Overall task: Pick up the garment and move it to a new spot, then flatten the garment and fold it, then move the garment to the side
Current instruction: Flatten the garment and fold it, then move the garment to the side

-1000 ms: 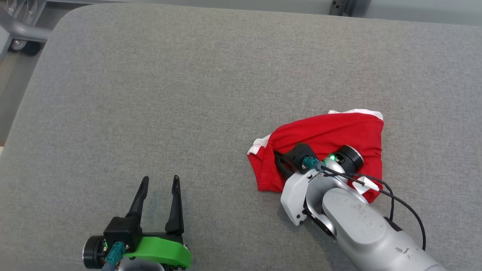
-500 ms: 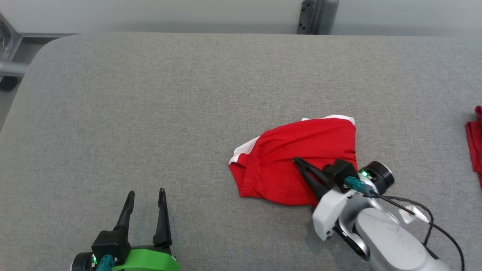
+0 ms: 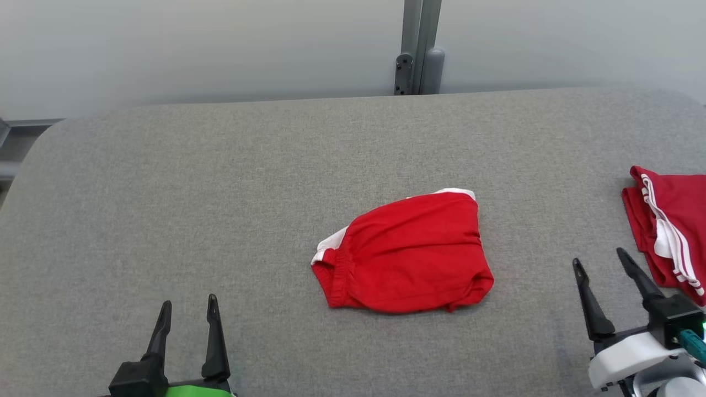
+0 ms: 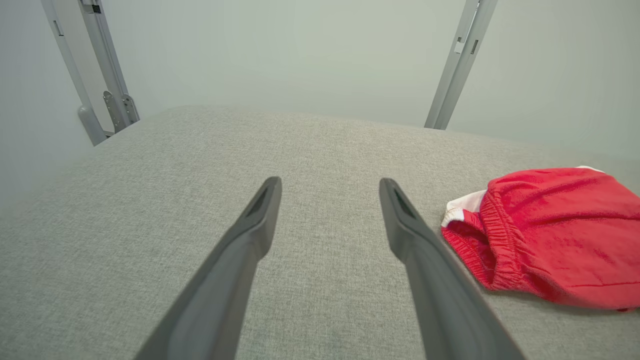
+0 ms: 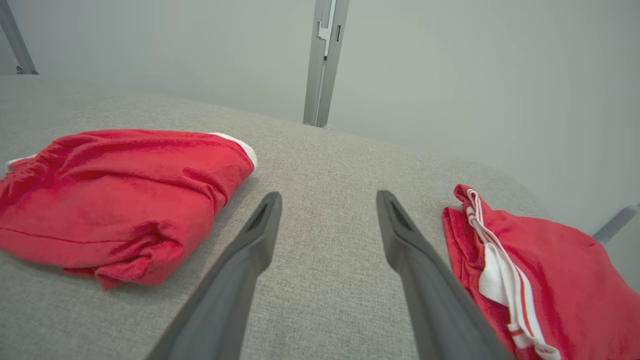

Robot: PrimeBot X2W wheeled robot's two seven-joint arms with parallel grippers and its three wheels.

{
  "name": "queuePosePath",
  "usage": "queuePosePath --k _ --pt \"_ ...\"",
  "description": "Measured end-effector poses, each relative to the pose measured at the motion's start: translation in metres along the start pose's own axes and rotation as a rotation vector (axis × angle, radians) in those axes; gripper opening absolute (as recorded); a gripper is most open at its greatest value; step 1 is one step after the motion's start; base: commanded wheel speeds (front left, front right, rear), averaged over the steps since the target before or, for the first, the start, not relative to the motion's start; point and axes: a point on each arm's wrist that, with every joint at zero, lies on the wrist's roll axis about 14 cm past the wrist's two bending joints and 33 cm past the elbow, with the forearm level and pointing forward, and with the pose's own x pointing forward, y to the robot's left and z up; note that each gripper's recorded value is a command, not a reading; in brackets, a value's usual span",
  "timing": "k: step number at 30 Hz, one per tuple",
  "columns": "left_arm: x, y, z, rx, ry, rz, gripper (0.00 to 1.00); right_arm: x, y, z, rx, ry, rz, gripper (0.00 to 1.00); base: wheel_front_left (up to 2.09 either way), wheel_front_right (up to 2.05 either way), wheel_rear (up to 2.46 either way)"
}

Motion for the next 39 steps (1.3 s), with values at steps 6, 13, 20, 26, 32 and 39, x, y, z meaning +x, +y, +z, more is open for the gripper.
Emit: queuePosePath --k 6,13,20,26,32,39 --pt "-0.007 0.001 0.005 0.007 -0.018 -0.001 1.00 -0.034 -0.027 0.009 0.030 -0.034 -0.147 1.00 0.00 0.00 0.00" --pt "-0.010 0.003 0.010 0.022 -0.036 -0.002 1.00 -0.054 -0.034 -0.009 0.070 0.014 -0.215 1.00 0.00 0.00 0.00" --pt "-0.008 0.004 0.011 0.034 -0.037 -0.008 1.00 -0.030 -0.007 -0.004 0.248 -0.023 -0.167 1.00 0.00 0.00 0.00" --pt "0.006 -0.006 0.011 0.033 -0.036 -0.047 1.00 0.029 0.034 -0.006 0.586 0.160 -0.009 1.00 0.00 0.00 0.00" --pt "0.013 0.000 0.008 0.030 -0.024 -0.022 1.00 0.062 0.075 -0.022 0.601 0.445 0.184 1.00 0.00 0.00 0.00" --pt "0.012 0.017 0.006 0.026 -0.016 0.039 1.00 0.080 0.100 -0.043 0.525 0.598 0.275 1.00 0.00 0.00 0.00"
